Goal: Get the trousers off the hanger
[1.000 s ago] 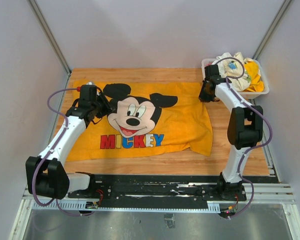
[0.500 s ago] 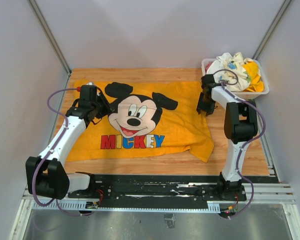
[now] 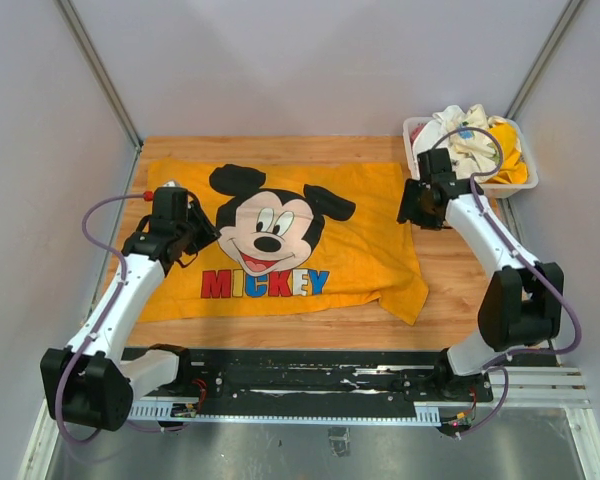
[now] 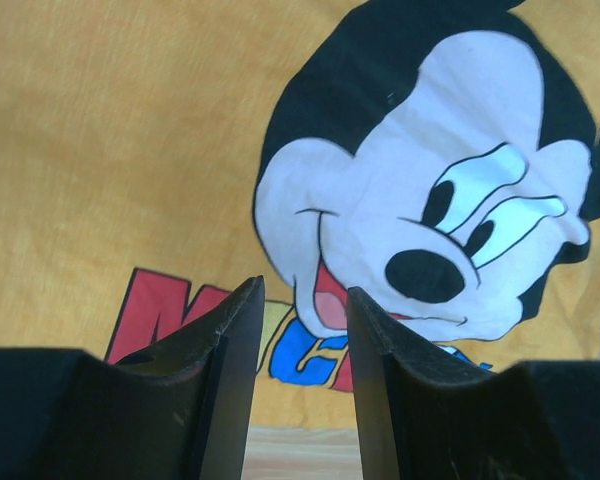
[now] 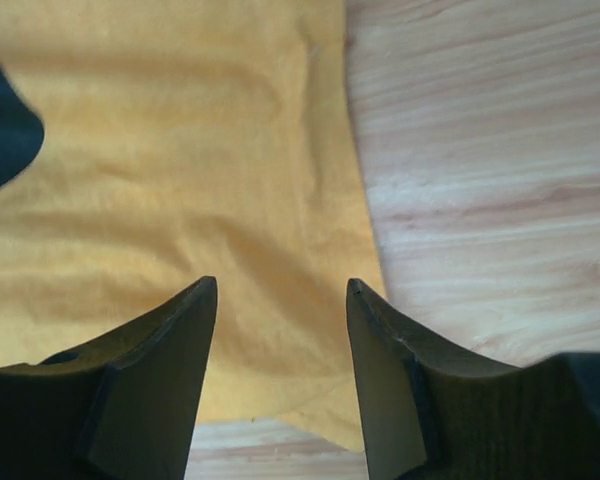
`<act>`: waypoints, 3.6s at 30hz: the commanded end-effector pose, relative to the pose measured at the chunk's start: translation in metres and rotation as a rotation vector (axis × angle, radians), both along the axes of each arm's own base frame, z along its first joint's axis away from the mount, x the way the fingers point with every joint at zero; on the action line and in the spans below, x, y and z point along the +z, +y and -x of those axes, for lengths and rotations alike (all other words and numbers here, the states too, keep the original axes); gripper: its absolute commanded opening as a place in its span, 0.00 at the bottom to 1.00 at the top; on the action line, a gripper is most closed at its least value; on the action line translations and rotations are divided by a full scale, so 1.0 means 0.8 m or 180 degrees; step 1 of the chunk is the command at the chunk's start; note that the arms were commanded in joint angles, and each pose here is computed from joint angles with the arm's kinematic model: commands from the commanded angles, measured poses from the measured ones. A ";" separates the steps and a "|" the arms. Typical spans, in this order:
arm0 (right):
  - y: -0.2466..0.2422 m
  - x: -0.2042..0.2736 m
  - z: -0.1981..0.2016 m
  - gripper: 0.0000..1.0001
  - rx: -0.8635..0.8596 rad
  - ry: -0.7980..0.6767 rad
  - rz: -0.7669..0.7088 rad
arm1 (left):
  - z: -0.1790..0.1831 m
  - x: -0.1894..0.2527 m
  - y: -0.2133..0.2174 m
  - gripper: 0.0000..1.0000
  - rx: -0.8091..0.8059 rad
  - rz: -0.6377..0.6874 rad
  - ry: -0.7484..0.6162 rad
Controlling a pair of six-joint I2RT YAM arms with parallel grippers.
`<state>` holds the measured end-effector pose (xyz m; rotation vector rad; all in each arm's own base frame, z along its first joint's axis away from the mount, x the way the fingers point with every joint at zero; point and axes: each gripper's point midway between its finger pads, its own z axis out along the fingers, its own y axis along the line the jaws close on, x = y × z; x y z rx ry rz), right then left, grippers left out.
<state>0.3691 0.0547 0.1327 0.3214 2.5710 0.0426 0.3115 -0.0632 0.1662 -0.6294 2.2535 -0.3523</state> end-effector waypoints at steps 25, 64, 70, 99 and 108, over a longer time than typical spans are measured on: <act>0.081 -0.081 0.241 0.53 0.0731 0.0972 -0.0285 | 0.098 -0.078 -0.065 0.42 -0.0353 0.0198 0.0587; -0.077 -0.157 0.222 0.55 -0.1162 0.1399 0.0116 | 0.092 -0.069 -0.064 0.44 -0.0430 0.0137 0.0458; -0.052 -0.108 0.198 0.55 -0.0925 0.1075 -0.0176 | 0.078 -0.046 -0.059 0.44 -0.0388 0.0026 0.0347; 0.223 0.018 -0.040 0.57 0.1392 -0.0045 -0.0460 | -0.100 -0.046 0.011 0.47 -0.0090 -0.0714 0.0168; 0.303 0.009 -0.063 0.60 0.1939 -0.0110 -0.0489 | -0.135 -0.027 -0.002 0.47 -0.0109 -0.0588 -0.0020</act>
